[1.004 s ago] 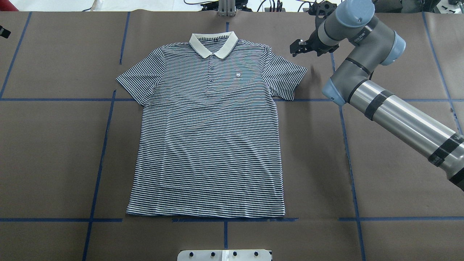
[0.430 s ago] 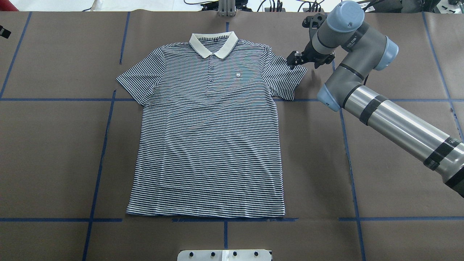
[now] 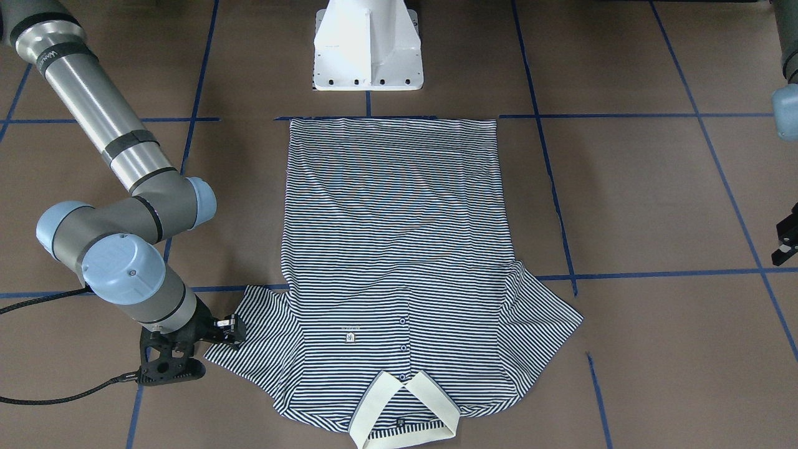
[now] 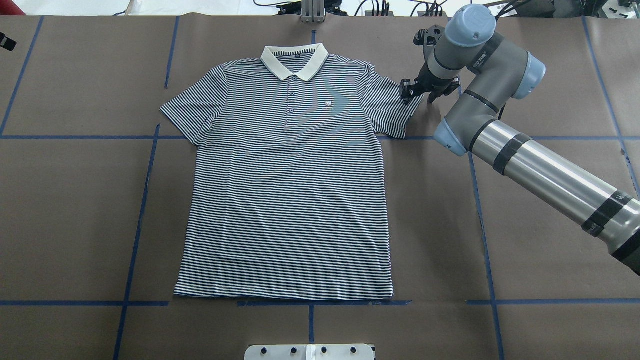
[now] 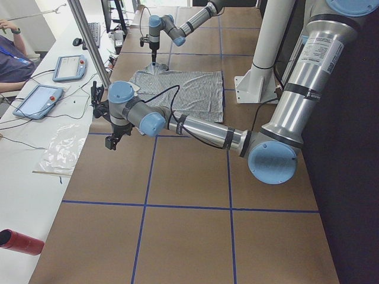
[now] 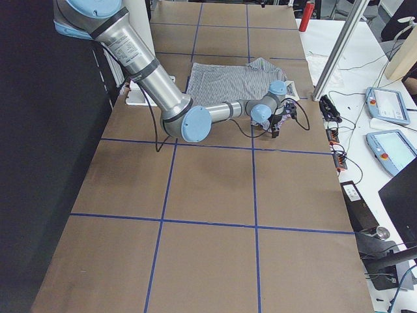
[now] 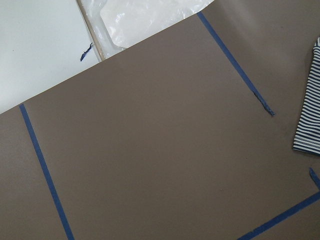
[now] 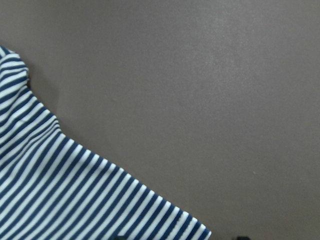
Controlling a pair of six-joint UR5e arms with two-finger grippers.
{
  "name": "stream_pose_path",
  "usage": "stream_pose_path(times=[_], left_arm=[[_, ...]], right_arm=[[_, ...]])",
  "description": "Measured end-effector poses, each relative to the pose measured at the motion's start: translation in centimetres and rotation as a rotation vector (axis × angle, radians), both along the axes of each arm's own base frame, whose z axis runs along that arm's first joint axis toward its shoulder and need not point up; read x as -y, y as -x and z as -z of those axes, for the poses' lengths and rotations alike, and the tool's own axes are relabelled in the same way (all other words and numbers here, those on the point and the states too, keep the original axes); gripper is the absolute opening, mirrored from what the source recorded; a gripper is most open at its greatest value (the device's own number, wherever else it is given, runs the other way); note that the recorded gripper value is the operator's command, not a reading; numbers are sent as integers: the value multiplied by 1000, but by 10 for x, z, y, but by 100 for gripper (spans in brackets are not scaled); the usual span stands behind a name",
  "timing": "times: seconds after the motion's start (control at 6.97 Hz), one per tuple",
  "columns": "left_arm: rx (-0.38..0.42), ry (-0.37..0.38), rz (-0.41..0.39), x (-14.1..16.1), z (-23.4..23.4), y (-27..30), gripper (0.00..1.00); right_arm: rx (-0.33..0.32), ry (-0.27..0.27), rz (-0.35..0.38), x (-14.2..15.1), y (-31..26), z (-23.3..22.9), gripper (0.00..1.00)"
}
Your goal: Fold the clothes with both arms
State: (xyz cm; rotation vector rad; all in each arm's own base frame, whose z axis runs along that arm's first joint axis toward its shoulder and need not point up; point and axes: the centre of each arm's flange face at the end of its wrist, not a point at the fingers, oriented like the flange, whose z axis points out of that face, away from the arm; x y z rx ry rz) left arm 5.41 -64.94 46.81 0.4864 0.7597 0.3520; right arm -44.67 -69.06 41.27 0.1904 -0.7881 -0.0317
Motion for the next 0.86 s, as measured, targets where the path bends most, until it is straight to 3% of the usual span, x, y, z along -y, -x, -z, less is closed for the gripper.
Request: stream_pose_path(times=[0.72, 0.86], left_arm=[[1, 8, 0, 5, -2, -1, 100], [2, 14, -1, 8, -5, -2, 100]], right_arm=[[-15, -22, 27, 8, 3, 25, 0], [-13, -23, 26, 9, 4, 27, 12]])
